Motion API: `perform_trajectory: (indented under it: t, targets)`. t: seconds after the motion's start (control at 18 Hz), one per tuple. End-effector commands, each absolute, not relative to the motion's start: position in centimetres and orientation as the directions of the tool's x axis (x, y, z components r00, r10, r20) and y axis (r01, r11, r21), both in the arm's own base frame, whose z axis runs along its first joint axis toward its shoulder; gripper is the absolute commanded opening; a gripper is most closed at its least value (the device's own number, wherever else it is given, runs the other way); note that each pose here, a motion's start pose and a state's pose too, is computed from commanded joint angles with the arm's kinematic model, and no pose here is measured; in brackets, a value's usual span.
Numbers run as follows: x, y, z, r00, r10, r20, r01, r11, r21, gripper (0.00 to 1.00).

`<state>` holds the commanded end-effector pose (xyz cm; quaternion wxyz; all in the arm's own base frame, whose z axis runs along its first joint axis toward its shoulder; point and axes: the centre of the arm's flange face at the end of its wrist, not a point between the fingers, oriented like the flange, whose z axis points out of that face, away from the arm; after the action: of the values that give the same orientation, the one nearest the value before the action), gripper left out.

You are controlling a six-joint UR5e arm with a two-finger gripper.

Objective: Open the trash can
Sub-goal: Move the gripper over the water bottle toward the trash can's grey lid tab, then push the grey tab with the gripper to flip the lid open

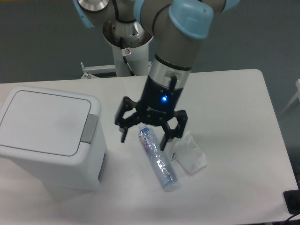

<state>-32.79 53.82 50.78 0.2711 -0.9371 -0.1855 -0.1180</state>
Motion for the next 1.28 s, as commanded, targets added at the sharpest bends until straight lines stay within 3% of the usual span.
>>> perform_trajectory:
  t: [0.56,0.94,1.28]
  targets:
    - [-31.8,53.3,52.2,0.902,0.269,0.338,0.412,-0.773,-0.483,1.0]
    - [-27.6,54.1,49.5,0.903,0.236,0.358,0.383,-0.819,-0.427,1.0]
    - [-28.5,54.8,48.1,0.907,0.247,0.342,0.38,-0.828,-0.411,1.0]
